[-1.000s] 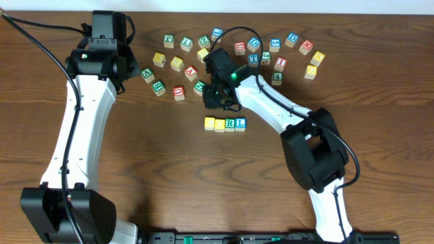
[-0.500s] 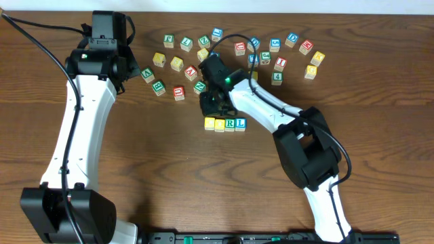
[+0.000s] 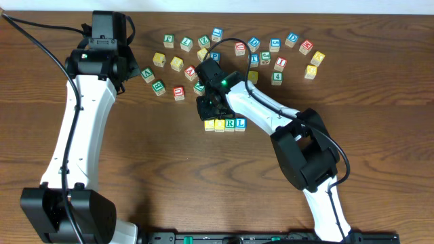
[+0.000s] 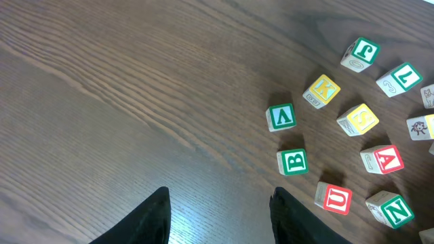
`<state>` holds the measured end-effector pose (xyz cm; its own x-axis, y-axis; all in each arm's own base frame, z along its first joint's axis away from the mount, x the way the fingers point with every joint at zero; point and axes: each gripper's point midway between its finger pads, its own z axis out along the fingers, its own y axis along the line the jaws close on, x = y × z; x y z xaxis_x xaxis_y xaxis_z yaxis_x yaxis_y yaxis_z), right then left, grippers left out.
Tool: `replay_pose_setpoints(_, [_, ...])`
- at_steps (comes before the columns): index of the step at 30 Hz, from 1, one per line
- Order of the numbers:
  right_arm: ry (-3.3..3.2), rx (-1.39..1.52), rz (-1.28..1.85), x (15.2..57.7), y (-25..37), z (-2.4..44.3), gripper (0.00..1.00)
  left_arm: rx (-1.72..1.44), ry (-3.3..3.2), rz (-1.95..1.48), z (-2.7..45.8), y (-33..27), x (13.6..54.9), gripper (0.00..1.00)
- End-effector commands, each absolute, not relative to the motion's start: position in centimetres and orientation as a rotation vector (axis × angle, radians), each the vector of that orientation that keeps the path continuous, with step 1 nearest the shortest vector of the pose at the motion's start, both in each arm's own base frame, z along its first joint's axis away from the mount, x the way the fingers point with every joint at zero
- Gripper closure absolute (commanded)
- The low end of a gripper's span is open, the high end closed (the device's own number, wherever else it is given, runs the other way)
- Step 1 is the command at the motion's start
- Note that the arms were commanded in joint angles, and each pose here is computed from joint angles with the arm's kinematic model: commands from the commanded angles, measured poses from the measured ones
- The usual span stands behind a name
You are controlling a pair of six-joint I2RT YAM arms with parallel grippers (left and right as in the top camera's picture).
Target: Spell out CORL
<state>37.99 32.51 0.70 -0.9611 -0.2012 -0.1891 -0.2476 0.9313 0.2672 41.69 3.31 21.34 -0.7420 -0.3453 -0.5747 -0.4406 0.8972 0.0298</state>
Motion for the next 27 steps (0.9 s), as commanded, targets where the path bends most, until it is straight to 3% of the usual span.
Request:
replay_pose_setpoints(1, [2.924,-0.343,0.45,38.2,33.0,0.9,0.92,-0.557,2.487,0.255,21.1,3.8,41.3,0.53])
replay_pose_setpoints(6, [2.867,-0.368,0.431,39.5,32.9,1.2,0.89,-0.557,2.486,0.255,21.1,3.8,41.3,0.53])
replay_pose_setpoints(11, [2.752,-0.574,0.533,40.2,35.4,3.3,0.87,-0.579,2.473,0.277,21.3,4.6,41.4,0.53])
replay_pose_setpoints(27, [2.859,-0.596,0.428,37.0,35.0,2.2,0.87,-0.647,2.476,0.303,21.1,6.8,40.7,0.53])
